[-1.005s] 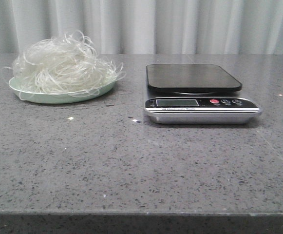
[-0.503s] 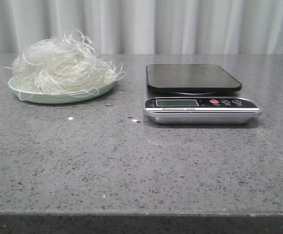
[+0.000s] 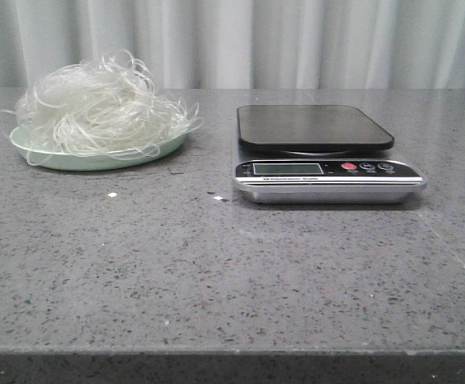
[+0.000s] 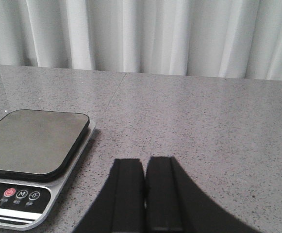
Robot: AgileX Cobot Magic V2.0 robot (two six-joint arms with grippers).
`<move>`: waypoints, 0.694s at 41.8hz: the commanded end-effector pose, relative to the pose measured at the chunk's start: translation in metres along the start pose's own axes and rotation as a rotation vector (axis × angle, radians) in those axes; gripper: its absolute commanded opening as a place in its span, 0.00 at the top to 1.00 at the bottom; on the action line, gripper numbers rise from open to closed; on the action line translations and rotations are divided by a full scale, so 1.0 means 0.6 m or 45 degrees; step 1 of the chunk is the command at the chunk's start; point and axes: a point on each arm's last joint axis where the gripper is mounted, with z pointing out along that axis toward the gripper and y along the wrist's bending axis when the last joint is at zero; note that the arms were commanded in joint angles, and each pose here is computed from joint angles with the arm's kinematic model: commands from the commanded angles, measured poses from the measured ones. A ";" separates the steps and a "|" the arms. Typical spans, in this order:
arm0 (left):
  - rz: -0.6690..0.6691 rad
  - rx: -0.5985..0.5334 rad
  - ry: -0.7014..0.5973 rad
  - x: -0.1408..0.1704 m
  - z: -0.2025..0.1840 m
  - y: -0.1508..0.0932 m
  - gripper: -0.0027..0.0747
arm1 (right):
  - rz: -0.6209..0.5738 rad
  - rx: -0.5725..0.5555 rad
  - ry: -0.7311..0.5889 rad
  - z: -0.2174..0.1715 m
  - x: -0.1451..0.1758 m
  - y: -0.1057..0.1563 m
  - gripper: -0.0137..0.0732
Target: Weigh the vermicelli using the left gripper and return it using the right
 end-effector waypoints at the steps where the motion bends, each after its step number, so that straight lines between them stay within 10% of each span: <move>1: -0.019 0.022 -0.101 -0.007 -0.003 -0.002 0.79 | -0.003 0.051 -0.086 0.000 -0.022 -0.006 0.67; 29: -0.052 0.025 -0.105 -0.008 -0.002 -0.002 0.79 | -0.003 0.051 -0.086 0.000 -0.022 -0.006 0.67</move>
